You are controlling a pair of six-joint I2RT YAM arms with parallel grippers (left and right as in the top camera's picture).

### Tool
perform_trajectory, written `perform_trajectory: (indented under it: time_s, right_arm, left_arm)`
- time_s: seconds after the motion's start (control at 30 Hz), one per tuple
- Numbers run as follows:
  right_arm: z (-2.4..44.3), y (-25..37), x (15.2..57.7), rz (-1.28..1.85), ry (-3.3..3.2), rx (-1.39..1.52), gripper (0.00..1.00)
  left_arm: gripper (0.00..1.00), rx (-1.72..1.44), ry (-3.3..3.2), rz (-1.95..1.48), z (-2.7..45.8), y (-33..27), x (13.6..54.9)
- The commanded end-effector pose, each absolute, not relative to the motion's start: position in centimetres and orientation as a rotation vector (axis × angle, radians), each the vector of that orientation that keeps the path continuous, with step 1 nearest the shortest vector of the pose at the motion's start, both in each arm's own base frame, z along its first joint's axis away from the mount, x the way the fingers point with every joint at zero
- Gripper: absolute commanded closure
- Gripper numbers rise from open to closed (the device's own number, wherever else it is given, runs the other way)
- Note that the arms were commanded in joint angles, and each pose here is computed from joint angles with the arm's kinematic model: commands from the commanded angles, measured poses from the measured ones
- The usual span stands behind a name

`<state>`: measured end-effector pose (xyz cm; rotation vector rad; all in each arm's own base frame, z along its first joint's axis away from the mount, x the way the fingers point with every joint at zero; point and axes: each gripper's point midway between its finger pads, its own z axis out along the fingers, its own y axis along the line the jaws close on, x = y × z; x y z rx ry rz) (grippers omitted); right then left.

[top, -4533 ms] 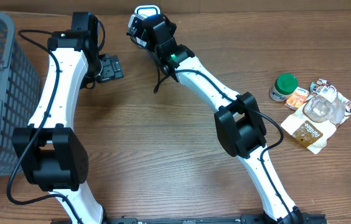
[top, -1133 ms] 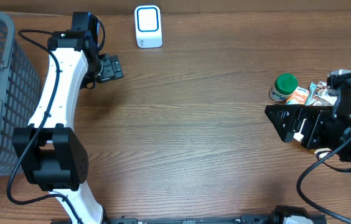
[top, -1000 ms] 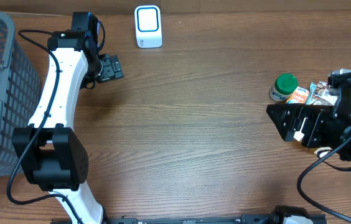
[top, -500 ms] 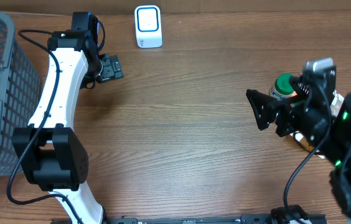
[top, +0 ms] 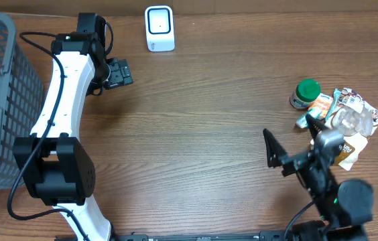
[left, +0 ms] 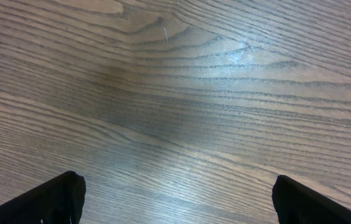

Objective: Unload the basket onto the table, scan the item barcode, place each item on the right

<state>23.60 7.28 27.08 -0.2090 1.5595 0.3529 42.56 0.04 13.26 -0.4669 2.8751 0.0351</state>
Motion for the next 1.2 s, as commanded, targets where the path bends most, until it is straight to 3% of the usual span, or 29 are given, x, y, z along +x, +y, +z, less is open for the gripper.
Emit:
perform_trajectory:
  time_s: [0.0,0.43,1.17]
  right_arm:
    - [24.8,7.2,23.1,0.353,1.51,-0.2,0.0]
    - [17.2,7.6,23.4,0.389,1.587,-0.191,0.0]
    - [17.3,7.8,23.3,0.416,1.584,-0.176,0.0]
  left_arm:
    - [0.01,-0.462,2.867,0.052,13.4,0.2,42.8]
    - [0.0,-0.462,2.867,0.051,13.4,0.2,42.8]
    - [0.0,-0.462,2.867,0.052,13.4,0.2,42.8]
